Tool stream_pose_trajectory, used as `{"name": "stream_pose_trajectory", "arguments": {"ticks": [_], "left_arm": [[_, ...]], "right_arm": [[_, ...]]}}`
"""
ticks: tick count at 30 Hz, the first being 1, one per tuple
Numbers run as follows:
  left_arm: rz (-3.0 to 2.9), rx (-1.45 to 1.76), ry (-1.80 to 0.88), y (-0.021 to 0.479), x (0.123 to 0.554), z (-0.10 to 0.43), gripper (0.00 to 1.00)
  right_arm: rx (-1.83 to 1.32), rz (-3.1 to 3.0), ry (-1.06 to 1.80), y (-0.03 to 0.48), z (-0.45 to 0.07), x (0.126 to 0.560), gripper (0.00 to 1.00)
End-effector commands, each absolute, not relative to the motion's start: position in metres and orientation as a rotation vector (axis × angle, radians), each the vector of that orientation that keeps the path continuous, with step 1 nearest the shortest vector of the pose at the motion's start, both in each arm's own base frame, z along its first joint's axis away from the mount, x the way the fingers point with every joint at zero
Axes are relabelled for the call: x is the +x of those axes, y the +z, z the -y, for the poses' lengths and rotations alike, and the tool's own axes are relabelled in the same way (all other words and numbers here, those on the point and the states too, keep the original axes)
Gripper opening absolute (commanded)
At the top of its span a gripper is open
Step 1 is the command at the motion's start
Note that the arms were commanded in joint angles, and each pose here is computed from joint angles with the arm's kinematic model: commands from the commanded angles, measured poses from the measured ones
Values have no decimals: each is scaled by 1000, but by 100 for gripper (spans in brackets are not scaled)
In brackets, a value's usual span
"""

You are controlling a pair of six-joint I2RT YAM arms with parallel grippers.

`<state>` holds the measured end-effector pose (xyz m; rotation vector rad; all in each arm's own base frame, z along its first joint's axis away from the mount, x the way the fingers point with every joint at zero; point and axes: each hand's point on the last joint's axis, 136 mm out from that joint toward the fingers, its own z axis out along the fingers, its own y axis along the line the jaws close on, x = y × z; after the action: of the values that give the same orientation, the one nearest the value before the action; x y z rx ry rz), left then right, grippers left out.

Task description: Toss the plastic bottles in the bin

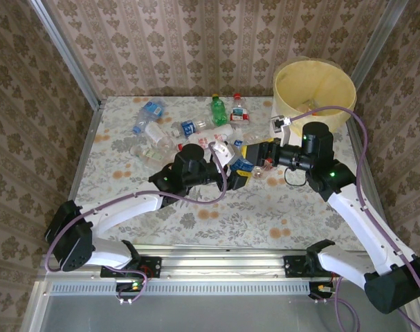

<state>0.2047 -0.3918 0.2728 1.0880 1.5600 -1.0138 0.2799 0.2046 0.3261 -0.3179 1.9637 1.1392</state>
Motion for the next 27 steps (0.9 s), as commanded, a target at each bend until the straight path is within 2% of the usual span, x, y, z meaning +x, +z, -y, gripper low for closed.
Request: {"name": "stream_pose_trajectory", "arguments": {"ticks": [1,8,14,19,21,23,24,25,27], "left_arm": [[-1470,1108,-1025,293,201,398,48],[-1464,1118,-1032,292,200,401,48],[-1448,1128,-1045,292,197,402,50],[-1432,1129,-1055,293,195,401,56],[-1424,1132,-1064,294,193,401,63],[-1430,1128,-1062,292,193,400,86],[-1431,1119,-1055,292,194,399,94],[-1435,1107,-1050,292,195,398,98],[-1440,1086,-1031,291,197,393,100]], "right_arm": [[-324,-1947,1159,328,-208,280,86],[-317,-1948,1167,329,-209,281,71],[-316,-1949,1170,330,-209,281,62],[-315,-1948,1171,330,-209,281,52],[-313,-1948,1170,331,-208,280,50],[-315,-1944,1167,332,-208,280,49],[-314,-1944,1165,333,-208,280,48],[-313,-1945,1162,333,-207,280,48],[-311,-1947,1149,333,-206,280,47]]}}
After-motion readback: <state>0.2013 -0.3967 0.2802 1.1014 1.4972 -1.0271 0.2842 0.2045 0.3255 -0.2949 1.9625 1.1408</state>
